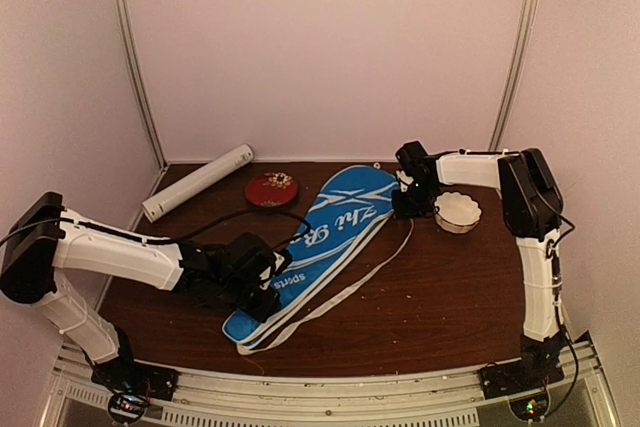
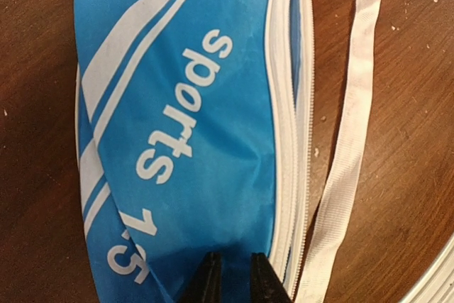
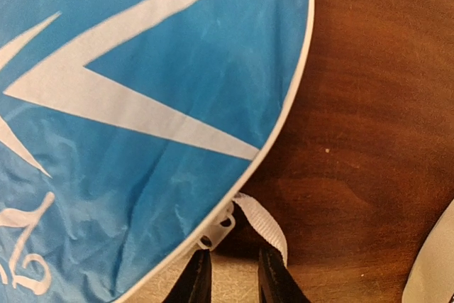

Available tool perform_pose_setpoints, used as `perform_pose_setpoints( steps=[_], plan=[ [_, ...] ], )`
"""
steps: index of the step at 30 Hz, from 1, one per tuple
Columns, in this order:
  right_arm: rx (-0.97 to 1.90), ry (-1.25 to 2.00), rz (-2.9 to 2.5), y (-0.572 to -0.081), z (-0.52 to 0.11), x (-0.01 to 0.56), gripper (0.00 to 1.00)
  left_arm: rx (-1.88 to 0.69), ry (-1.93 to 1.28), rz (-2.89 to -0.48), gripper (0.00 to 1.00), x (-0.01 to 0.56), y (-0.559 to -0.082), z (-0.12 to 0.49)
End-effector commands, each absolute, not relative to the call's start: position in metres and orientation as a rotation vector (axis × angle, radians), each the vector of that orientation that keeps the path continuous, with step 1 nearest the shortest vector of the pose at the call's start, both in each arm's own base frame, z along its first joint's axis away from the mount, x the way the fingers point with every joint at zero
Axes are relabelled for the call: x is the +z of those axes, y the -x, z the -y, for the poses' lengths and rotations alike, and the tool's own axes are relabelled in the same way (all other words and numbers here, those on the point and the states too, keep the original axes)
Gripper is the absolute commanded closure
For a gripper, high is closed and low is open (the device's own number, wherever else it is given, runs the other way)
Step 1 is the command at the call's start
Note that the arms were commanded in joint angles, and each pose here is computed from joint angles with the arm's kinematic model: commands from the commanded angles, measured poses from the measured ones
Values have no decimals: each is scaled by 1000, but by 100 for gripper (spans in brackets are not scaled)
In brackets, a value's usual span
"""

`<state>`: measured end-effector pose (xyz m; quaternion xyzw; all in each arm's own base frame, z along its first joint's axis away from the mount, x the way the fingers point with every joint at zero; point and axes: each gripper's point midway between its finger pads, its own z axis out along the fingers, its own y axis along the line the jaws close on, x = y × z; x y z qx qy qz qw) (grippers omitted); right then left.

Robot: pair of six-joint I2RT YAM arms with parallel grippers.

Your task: Pack up the badminton gear

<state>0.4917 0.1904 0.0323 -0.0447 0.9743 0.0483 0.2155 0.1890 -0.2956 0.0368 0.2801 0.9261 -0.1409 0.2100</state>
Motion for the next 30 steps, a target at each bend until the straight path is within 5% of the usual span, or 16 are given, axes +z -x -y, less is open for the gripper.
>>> perform_pose_setpoints(
  steps=[1,19,30],
  plan=[
    [153,138,-2735,-471,-184,28,75,-109,-820,-2808,83,-11,-155,225],
    [295,297,-2785,-372,-208,17,77,-120,-631,-2704,75,39,-178,194],
    [455,126,-2652,-415,-239,53,70,-253,-641,-2618,66,57,-203,231]
  ],
)
